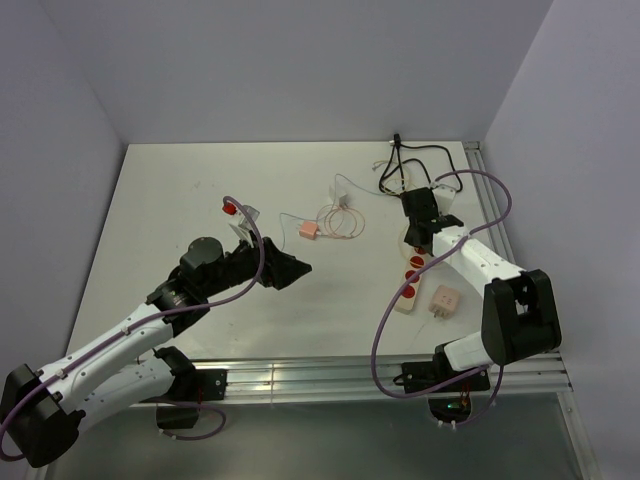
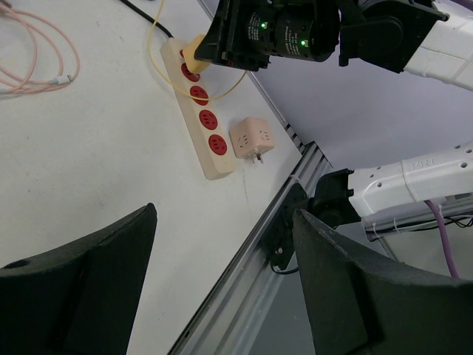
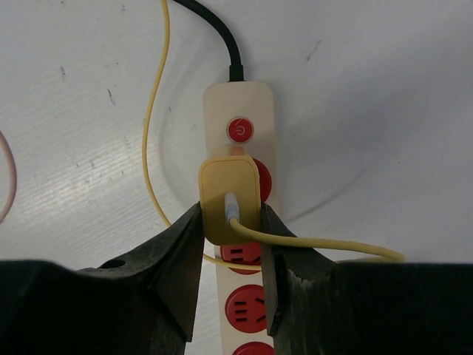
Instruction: Insert the plug
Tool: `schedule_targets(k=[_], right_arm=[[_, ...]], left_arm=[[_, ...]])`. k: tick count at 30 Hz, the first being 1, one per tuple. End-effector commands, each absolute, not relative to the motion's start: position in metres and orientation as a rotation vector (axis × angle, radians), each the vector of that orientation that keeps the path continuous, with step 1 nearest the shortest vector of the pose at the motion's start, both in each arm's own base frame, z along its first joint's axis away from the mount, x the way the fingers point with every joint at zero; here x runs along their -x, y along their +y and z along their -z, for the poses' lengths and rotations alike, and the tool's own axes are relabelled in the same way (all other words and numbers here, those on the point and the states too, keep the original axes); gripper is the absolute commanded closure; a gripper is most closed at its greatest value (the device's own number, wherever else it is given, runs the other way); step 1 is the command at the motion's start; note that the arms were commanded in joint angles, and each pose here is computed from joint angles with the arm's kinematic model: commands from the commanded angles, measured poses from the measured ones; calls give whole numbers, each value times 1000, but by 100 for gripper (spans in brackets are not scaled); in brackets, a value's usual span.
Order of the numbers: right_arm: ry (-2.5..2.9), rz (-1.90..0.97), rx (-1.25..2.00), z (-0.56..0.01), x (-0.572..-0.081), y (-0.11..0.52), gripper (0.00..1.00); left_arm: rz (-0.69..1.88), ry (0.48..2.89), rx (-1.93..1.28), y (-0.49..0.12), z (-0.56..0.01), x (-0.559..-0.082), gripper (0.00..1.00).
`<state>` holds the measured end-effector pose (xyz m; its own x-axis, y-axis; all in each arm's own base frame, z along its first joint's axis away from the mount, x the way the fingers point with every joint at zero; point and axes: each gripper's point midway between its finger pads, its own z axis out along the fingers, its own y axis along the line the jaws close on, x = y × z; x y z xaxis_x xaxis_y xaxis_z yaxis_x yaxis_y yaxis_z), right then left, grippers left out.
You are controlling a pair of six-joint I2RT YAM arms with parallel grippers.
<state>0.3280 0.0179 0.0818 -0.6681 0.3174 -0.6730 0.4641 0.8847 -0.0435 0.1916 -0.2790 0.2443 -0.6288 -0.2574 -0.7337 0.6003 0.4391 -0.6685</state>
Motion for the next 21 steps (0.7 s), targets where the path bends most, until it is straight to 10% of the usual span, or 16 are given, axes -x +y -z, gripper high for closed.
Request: schedule_targets(k=[1, 21], right_arm=[[2510, 339, -530, -59, -291, 16, 100], [2492, 272, -496, -88, -301, 15, 100]], left_arm=[[1330, 1815, -314, -282, -256, -189, 20], [1318, 1824, -313, -278, -251, -186, 20]])
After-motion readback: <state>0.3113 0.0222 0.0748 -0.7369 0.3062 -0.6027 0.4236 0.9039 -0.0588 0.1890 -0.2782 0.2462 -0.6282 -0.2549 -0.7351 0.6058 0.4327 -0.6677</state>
